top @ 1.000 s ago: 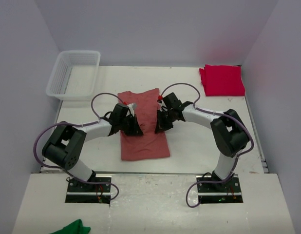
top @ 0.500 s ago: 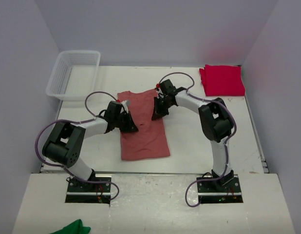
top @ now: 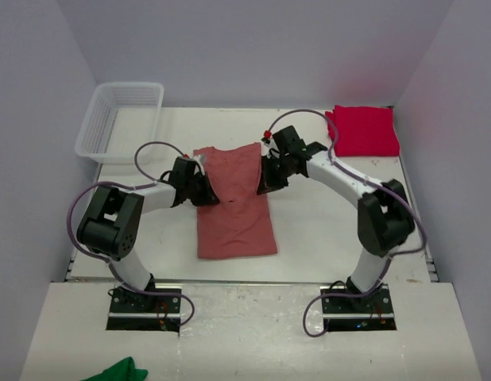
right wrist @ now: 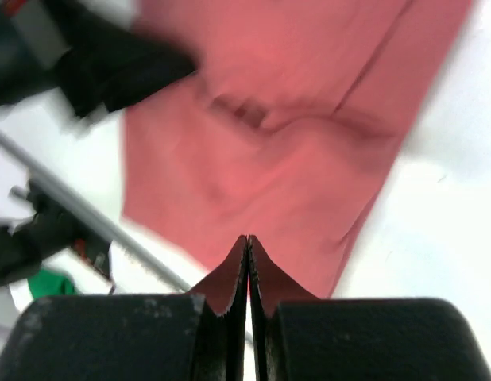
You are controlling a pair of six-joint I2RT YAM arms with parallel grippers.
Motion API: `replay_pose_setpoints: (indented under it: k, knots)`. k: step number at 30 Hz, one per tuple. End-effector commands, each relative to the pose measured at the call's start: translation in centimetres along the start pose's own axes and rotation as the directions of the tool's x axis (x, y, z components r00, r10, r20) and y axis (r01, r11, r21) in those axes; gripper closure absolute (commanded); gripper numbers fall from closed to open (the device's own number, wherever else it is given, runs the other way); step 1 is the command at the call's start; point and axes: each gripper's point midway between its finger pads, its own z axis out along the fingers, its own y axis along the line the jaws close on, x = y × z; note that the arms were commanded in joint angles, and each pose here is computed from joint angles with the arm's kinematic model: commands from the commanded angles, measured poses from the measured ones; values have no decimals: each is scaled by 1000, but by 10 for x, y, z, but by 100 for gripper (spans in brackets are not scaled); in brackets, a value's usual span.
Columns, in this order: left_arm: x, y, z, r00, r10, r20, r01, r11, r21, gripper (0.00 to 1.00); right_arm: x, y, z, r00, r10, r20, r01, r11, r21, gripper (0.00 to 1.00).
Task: Fold and stack the t-shirts
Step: Fold the folded rectangular tshirt in 1/3 of the way
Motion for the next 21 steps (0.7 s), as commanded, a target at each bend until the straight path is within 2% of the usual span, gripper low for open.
replay_pose_setpoints:
  k: [1,6,9,12,14,15,18,21]
  knots:
    - [-28,-2,12,995,72,73,-72,997,-1,100,27,47,-59,989,-116,97,127,985,-118,100]
    - [-45,-11,4,983,101,152,-105,994,16,100,78,42,-39,989,-148,23,150,980,-134,100]
    - [-58,-38,-28,962,117,247,-139,988,74,100,92,42,-17,990,-139,-31,132,976,-174,100]
    - [-63,-59,-60,938,131,322,-169,981,94,100,89,44,4,990,-135,-51,122,972,-199,100]
    - [-57,-63,-74,932,138,335,-175,981,82,100,84,45,14,988,-146,-60,131,969,-209,100]
    - [-58,-77,-90,915,152,373,-206,973,107,100,79,48,22,986,-150,-70,132,968,-216,100]
    - [-45,-84,-107,915,136,380,-197,972,126,100,66,57,37,983,-163,-89,137,959,-246,100]
    - [-24,-78,-108,939,113,325,-166,976,139,100,55,67,42,982,-161,-94,130,953,-275,100]
